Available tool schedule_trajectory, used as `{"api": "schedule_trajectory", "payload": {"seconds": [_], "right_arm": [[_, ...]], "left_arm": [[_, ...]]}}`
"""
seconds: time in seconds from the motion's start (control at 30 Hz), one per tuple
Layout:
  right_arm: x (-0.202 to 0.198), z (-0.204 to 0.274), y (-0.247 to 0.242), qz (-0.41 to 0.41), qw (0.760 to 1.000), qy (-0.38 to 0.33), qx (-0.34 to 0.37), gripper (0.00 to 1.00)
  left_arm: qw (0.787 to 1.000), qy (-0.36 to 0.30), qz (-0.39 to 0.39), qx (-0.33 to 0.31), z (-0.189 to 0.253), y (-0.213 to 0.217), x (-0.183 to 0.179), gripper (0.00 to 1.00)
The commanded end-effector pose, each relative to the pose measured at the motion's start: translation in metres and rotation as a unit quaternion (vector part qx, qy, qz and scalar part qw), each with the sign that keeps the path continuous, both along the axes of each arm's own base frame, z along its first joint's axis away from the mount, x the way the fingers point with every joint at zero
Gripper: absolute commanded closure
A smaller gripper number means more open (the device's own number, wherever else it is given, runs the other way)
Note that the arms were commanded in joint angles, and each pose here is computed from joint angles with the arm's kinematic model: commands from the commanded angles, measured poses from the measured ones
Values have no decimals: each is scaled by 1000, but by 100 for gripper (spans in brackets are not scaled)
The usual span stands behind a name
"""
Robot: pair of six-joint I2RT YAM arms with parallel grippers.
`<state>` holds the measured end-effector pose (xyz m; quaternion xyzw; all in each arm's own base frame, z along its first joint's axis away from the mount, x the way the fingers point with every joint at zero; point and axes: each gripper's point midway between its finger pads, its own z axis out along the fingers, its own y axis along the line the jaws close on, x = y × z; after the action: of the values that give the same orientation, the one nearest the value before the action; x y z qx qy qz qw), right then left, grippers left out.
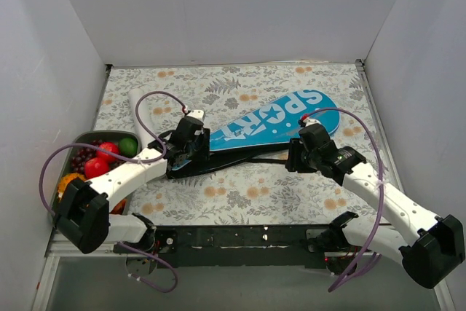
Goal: Pack up the badminton gear
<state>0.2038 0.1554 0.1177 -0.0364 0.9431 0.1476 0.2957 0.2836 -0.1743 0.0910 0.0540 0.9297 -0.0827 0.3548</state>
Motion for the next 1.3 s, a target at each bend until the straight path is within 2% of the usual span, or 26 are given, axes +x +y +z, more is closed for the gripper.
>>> {"api": "schedule_trajectory", "payload": {"seconds": [0.0, 0.1, 0.27, 0.37, 0.47, 0.57, 0.67, 0.7, 0.8, 0.97, 1.27], "right_arm": [[7, 1, -11, -19, 1000, -2, -18, 51], [15, 2, -18, -37, 999, -8, -19, 51], [32, 11, -33, -69, 997, -17, -15, 51], [43, 13, -48, -97, 995, -21, -22, 52], [54, 13, -66, -130, 991, -25, -24, 56], [63, 10, -81, -158, 987, -20, -16, 66], [71, 5, -93, -180, 984, -13, -13, 80], [73, 1, -97, -188, 982, -8, -15, 88], [80, -7, -101, -198, 980, -1, -15, 98], [99, -11, -97, -196, 981, -13, -7, 99], [120, -44, -95, -194, 981, 21, -22, 99]], "left_arm": [[991, -28, -90, -96, 55, -38, -8, 48], [978, -38, -137, -150, 90, -64, -9, 41], [975, -47, -147, -162, 107, -83, 12, 42], [974, -27, -154, -163, 93, -101, 28, 44], [971, 7, -165, -175, 67, -122, 40, 52], [962, 39, -185, -200, 44, -146, 47, 61], [955, 61, -199, -212, 28, -166, 53, 71], [953, 62, -204, -217, 27, -173, 53, 72], [951, 76, -210, -214, 14, -186, 55, 75], [955, 98, -202, -196, -16, -184, 54, 79], [964, 136, -158, -166, -67, -156, 32, 84]]}}
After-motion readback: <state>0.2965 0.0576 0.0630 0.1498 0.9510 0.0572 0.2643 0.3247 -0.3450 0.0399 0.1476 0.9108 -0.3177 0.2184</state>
